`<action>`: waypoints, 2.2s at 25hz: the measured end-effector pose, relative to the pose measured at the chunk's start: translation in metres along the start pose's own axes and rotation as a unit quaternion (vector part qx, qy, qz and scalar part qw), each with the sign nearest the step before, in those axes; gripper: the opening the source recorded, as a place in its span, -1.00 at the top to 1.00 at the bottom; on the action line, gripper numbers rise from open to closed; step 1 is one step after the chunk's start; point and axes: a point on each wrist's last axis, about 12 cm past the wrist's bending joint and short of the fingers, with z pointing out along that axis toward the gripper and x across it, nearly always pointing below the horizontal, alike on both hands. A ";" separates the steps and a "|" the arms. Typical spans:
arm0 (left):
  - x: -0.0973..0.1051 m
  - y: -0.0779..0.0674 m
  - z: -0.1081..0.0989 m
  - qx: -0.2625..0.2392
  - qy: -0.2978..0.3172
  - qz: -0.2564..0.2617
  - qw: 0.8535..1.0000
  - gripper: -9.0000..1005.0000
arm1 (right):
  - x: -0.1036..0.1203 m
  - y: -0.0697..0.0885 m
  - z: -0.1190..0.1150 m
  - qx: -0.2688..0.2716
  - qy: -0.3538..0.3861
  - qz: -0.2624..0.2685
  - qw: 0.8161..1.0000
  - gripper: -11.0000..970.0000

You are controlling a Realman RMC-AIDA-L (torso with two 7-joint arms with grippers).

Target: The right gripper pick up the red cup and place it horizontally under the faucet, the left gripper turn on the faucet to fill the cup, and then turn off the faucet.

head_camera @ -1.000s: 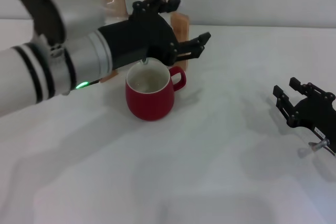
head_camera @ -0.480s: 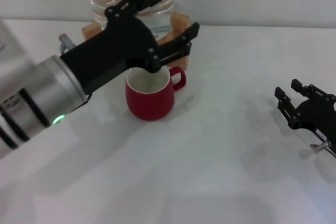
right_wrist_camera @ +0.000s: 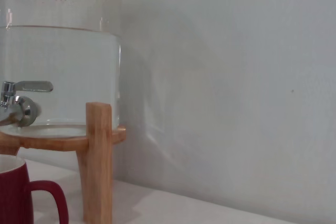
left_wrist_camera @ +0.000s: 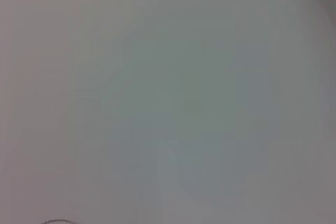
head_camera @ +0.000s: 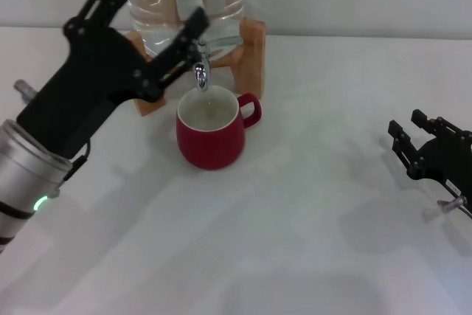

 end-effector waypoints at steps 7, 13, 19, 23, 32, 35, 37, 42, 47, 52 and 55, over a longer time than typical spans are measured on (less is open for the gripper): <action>0.021 0.018 -0.012 -0.082 0.014 0.009 0.996 -0.74 | -0.002 -0.001 0.002 0.002 -0.003 0.000 1.000 0.12; 0.038 0.031 -0.023 -0.130 0.043 0.019 0.990 -0.74 | -0.005 -0.002 0.006 0.002 -0.008 0.000 1.000 0.10; 0.047 0.036 -0.025 -0.138 0.064 0.028 0.988 -0.74 | -0.007 -0.004 0.008 0.009 -0.012 0.002 1.000 0.08; 0.048 0.041 -0.029 -0.151 0.070 0.031 0.986 -0.74 | -0.007 -0.004 0.008 0.009 -0.013 0.002 1.000 0.07; 0.055 0.039 -0.050 -0.170 0.094 0.032 0.981 -0.74 | -0.009 -0.003 0.007 0.005 -0.024 0.001 1.000 0.04; 0.056 0.037 -0.059 -0.174 0.096 0.031 0.980 -0.74 | -0.009 -0.002 0.006 0.004 -0.025 0.001 1.000 0.03; 0.055 0.034 -0.064 -0.177 0.096 0.032 0.979 -0.74 | -0.009 -0.001 0.006 0.003 -0.026 0.000 1.000 0.03; 0.056 0.031 -0.074 -0.186 0.103 0.030 0.977 -0.74 | -0.009 -0.001 0.006 0.000 -0.025 -0.001 1.000 0.01; 0.061 0.029 -0.080 -0.188 0.115 0.025 0.975 -0.74 | -0.008 0.000 0.006 -0.001 -0.025 -0.004 1.000 0.00; 0.065 0.029 -0.083 -0.188 0.125 0.022 0.974 -0.74 | -0.009 0.000 0.007 -0.003 -0.025 -0.006 1.000 -0.02; 0.067 0.031 -0.082 -0.188 0.130 0.020 0.973 -0.74 | -0.009 0.000 0.007 -0.003 -0.025 -0.006 1.000 -0.03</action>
